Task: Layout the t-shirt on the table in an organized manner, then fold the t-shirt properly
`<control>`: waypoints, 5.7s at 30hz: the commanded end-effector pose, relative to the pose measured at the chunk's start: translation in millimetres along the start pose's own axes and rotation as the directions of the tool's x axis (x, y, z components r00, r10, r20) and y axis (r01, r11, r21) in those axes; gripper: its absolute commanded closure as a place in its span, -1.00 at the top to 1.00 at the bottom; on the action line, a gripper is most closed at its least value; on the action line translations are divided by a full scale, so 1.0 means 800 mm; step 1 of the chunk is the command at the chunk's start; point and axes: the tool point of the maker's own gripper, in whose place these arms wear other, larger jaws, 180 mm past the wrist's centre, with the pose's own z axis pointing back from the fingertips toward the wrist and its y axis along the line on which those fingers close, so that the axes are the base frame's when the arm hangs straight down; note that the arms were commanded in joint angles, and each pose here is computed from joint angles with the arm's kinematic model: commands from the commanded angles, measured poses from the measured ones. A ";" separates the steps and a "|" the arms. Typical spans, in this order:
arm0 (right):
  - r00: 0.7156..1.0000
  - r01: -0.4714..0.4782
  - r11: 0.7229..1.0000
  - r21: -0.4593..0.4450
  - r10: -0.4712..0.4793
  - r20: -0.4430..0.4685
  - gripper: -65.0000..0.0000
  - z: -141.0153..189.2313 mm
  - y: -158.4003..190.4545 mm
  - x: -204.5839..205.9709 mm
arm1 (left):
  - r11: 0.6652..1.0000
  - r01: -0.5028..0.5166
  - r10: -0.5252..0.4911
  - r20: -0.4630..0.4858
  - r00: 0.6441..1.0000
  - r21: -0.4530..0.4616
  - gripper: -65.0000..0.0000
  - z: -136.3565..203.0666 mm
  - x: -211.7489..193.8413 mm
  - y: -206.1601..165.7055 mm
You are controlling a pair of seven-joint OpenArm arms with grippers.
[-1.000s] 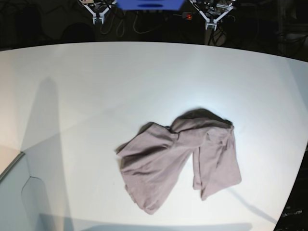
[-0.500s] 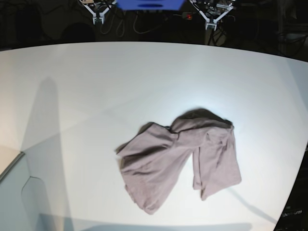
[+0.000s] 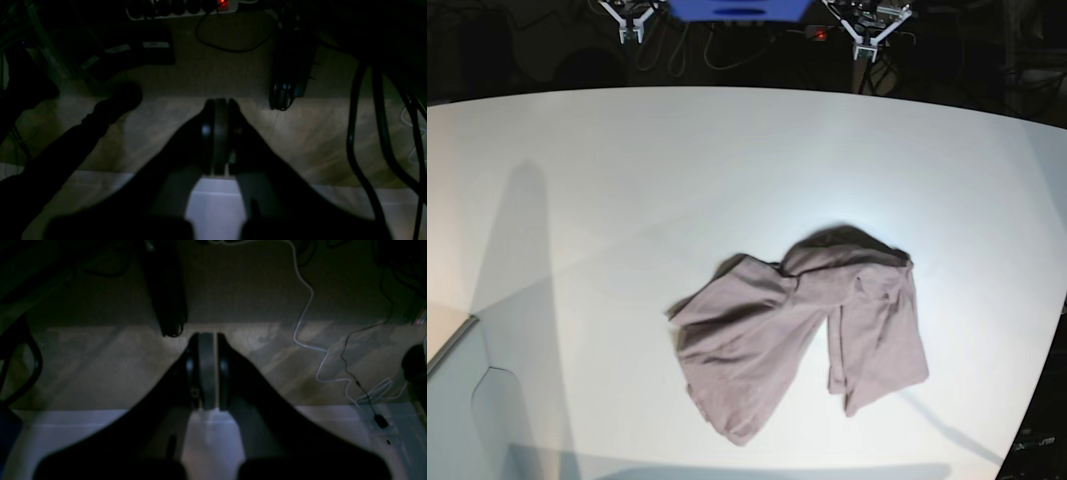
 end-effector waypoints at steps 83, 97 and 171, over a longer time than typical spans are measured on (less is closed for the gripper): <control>0.492 -0.327 0.941 0.090 0.088 0.866 -1.00 0.397 0.114 0.270 | 0.958 -0.280 0.215 0.806 0.552 -0.063 -0.19 0.412 0.313 0.162; 0.477 -0.445 0.895 0.035 0.203 0.855 -0.36 0.403 0.175 0.373 | 0.935 -0.354 0.221 0.813 0.539 -0.020 -0.08 0.426 0.313 0.209; 0.450 -0.168 0.979 -0.119 0.184 0.874 -1.00 0.332 -0.034 0.372 | 0.942 -0.143 0.331 0.770 0.546 -0.304 0.03 0.400 0.466 0.076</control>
